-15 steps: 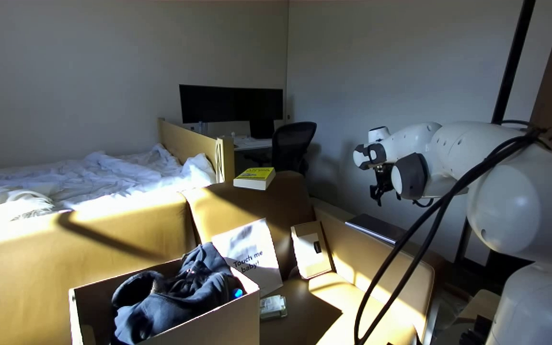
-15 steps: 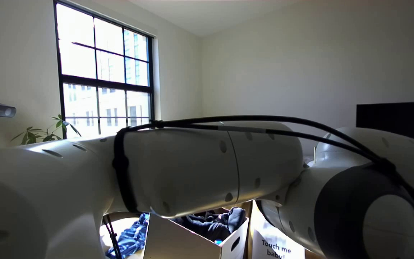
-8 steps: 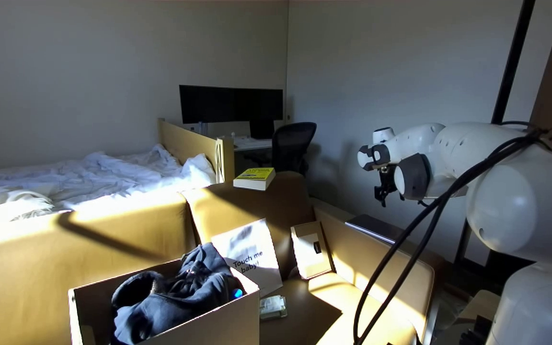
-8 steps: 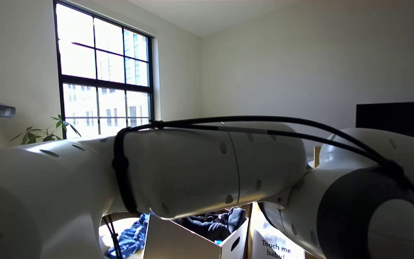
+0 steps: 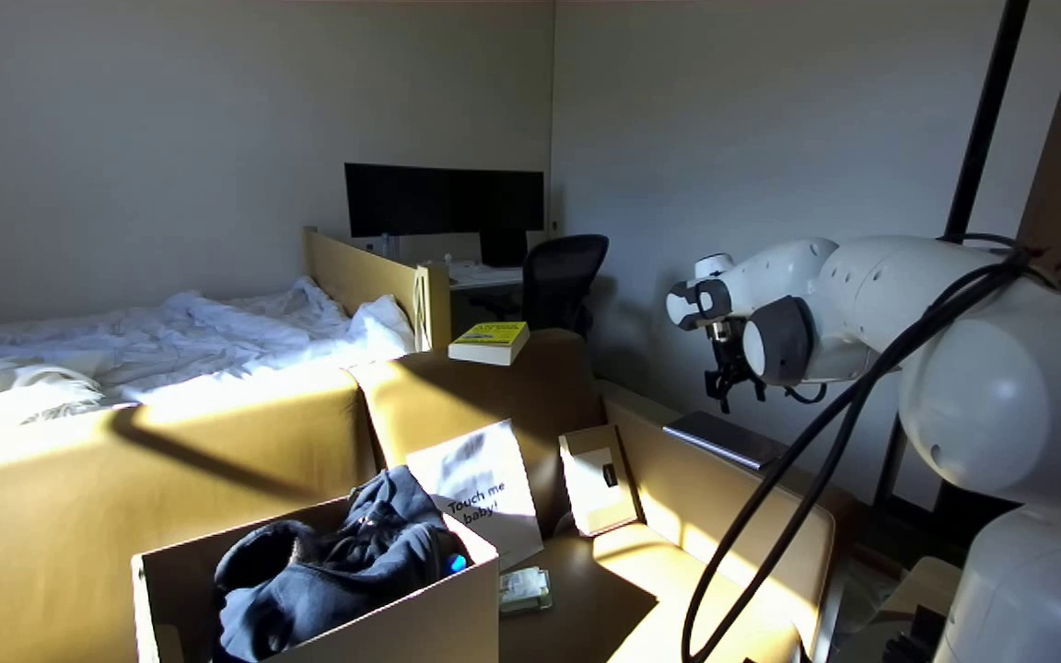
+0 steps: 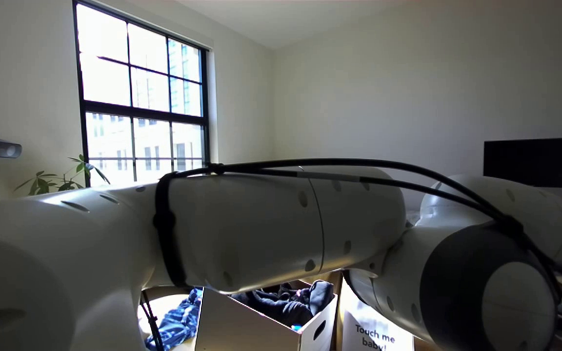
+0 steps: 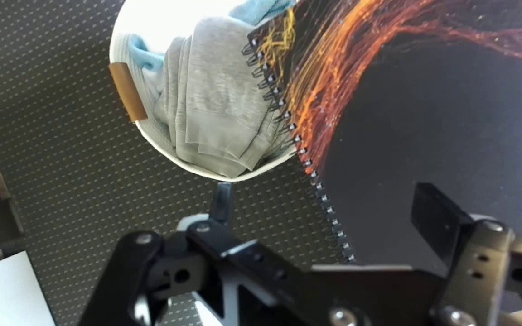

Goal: Pick up the book and put it in the box

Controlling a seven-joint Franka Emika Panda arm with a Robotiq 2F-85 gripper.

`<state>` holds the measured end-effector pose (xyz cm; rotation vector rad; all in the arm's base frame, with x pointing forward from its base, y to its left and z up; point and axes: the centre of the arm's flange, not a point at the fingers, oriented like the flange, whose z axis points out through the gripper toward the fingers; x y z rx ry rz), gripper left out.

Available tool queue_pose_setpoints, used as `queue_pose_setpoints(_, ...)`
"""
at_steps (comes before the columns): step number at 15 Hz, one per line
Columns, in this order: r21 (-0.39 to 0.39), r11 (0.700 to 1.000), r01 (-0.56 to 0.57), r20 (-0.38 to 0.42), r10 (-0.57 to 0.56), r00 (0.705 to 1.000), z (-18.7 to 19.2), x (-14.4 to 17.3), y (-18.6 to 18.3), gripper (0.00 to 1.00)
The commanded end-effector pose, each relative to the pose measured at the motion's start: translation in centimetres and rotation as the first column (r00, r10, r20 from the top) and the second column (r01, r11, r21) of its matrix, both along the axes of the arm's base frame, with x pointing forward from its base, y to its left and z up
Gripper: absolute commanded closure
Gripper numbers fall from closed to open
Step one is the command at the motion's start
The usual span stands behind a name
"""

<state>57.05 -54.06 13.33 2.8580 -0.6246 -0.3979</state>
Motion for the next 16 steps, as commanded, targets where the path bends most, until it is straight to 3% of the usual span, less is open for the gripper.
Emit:
queue_pose_setpoints(1,0.042,0.999,0.014,-0.041,-0.012,0.999,-1.2,3.8,-5.2,0.00)
queue_pose_setpoints(5,0.053,0.998,0.027,-0.051,-0.025,0.998,-1.6,2.9,-6.9,0.00)
queue_pose_setpoints(16,0.108,0.994,0.014,-0.097,-0.003,0.995,-5.6,1.2,-6.7,0.00)
